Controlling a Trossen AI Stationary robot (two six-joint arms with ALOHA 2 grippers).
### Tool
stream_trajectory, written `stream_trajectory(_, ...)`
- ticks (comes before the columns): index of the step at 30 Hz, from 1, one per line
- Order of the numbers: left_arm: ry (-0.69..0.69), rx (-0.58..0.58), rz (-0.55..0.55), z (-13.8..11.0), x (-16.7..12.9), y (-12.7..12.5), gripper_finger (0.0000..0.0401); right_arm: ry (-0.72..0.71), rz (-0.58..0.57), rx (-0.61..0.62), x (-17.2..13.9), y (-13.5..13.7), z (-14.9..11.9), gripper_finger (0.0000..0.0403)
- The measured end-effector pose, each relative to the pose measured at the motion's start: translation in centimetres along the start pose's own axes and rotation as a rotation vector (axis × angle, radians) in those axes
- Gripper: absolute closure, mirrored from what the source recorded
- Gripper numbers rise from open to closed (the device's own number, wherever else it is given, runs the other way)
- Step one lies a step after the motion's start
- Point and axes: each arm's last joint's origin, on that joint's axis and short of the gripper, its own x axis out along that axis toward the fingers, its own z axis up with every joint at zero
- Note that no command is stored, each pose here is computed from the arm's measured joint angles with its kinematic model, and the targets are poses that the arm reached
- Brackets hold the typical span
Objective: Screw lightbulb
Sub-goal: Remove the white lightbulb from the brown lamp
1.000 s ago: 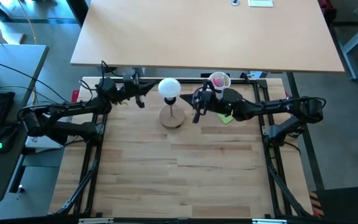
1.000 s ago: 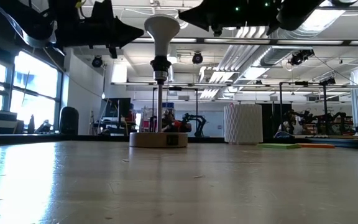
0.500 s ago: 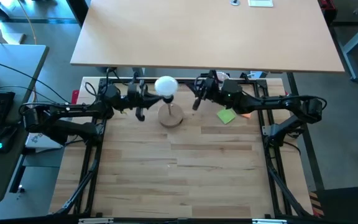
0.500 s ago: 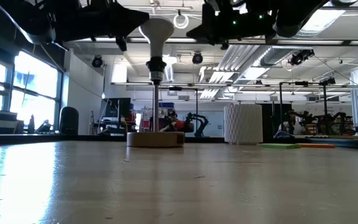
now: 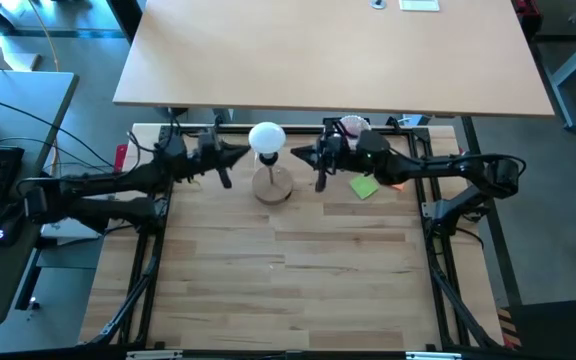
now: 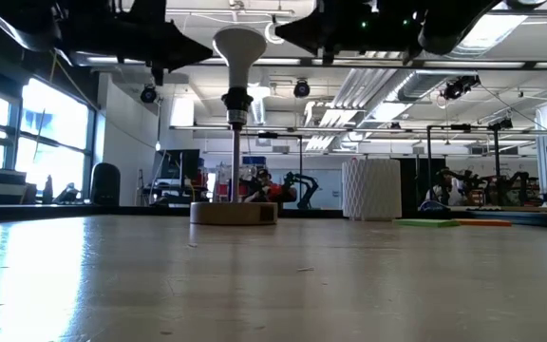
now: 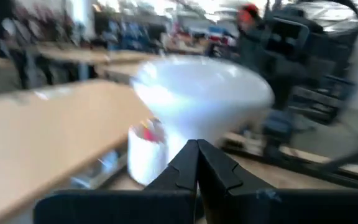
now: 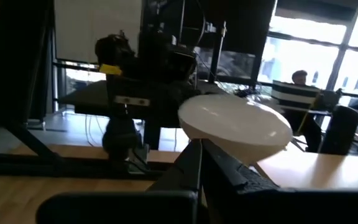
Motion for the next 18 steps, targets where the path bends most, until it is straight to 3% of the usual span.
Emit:
stream_trajectory(3, -0.076, 0.1, 0.037, 0.9, -0.1, 1.2, 0.0401, -0.019, 0.015, -0.003, 0.1, 0.2, 0.3, 0.0403)
stream_trajectory(6, -0.142, 0.126, 0.05, 1.4, -0.1, 2.7, 0.0401, -0.042, 0.049, -0.003, 0.5, 0.1, 1.0, 0.0403)
stream_trajectory(13, -0.165, 0.034, -0.098, 0.9, 0.9, 4.7, 0.0401, 0.012, 0.14, 0.003, 3.3, -0.1, 0.7, 0.0403)
stream_trajectory(18, -0.144, 0.014, -0.171, 0.1, 1.6, 4.8, 0.0401, 0.045, 0.121, -0.032, 3.8, -0.2, 0.4, 0.0403)
